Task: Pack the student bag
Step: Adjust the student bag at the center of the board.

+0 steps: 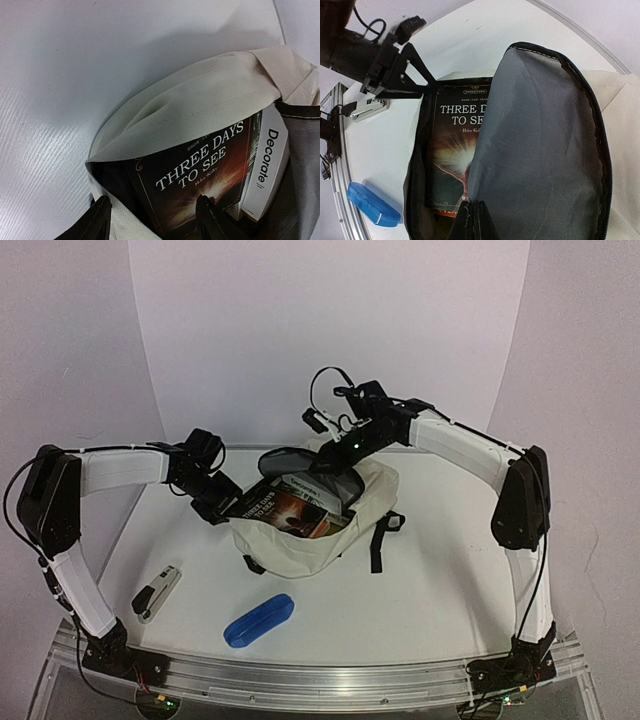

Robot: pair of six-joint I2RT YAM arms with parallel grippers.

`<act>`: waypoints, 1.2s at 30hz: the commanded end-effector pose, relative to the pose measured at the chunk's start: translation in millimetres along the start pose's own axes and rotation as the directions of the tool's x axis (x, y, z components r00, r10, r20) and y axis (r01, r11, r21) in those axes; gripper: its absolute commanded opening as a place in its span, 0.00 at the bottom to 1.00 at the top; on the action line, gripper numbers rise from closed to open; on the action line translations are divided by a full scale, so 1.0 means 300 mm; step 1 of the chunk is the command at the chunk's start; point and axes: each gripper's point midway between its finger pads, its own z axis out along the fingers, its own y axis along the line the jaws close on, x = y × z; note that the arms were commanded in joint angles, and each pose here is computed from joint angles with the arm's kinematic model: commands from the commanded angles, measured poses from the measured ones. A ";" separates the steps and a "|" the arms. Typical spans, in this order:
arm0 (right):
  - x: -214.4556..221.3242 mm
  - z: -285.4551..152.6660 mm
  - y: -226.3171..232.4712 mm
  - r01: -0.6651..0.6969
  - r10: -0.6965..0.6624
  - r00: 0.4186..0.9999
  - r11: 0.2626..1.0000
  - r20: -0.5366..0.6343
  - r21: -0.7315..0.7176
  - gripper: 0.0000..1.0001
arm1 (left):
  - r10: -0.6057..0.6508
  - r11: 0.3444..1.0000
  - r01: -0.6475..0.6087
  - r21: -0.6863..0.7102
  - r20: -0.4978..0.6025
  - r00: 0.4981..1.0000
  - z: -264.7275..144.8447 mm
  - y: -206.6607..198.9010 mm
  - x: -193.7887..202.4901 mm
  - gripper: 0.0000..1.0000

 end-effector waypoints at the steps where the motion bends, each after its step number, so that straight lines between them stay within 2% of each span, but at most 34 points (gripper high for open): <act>1: -0.128 -0.101 0.060 0.034 -0.031 0.995 0.999 0.099 -0.033 0.00 | 0.011 0.999 -0.010 0.037 -0.039 0.999 -0.030 -0.045 0.040 0.61; 4: -0.126 -0.086 0.067 0.018 -0.013 0.995 0.998 0.096 -0.053 0.00 | 0.001 1.000 -0.001 0.020 -0.041 0.999 -0.046 -0.028 0.051 0.63; 7: -0.129 -0.070 0.073 0.011 -0.005 0.996 0.998 0.094 -0.060 0.06 | -0.010 1.000 0.010 0.000 -0.057 0.998 -0.052 -0.010 0.066 0.62; 9: -0.143 -0.071 0.081 0.010 -0.003 0.995 0.998 0.104 -0.064 0.14 | -0.004 1.000 0.003 -0.013 -0.069 0.998 -0.058 -0.005 0.083 0.62; 13: -0.188 -0.082 0.137 0.013 0.001 0.991 0.995 0.133 -0.103 0.37 | -0.001 1.000 -0.002 -0.027 -0.094 0.996 -0.061 0.003 0.105 0.61; 15: -0.210 -0.086 0.180 0.022 -0.002 0.989 0.991 0.146 -0.132 0.41 | -0.004 0.999 0.001 -0.034 -0.094 0.996 -0.050 0.008 0.104 0.57; 22: -0.195 0.003 0.345 0.026 0.002 0.993 0.973 0.119 -0.229 0.38 | -0.017 0.999 0.013 -0.036 -0.126 0.992 0.003 -0.009 0.110 0.34; 28: -0.088 0.160 0.333 -0.011 0.020 0.999 0.975 0.039 -0.221 0.29 | -0.007 1.000 0.009 0.020 -0.110 0.994 -0.055 -0.073 0.099 0.01; 33: -0.075 0.243 0.279 -0.043 0.050 0.998 0.983 0.034 -0.178 0.23 | 0.033 0.995 -0.027 0.093 -0.066 0.997 -0.166 -0.148 0.086 0.00; 36: -0.055 0.294 0.254 -0.059 0.064 0.998 0.985 0.024 -0.163 0.21 | 0.019 0.995 -0.014 0.100 -0.050 0.999 -0.210 -0.141 0.085 0.00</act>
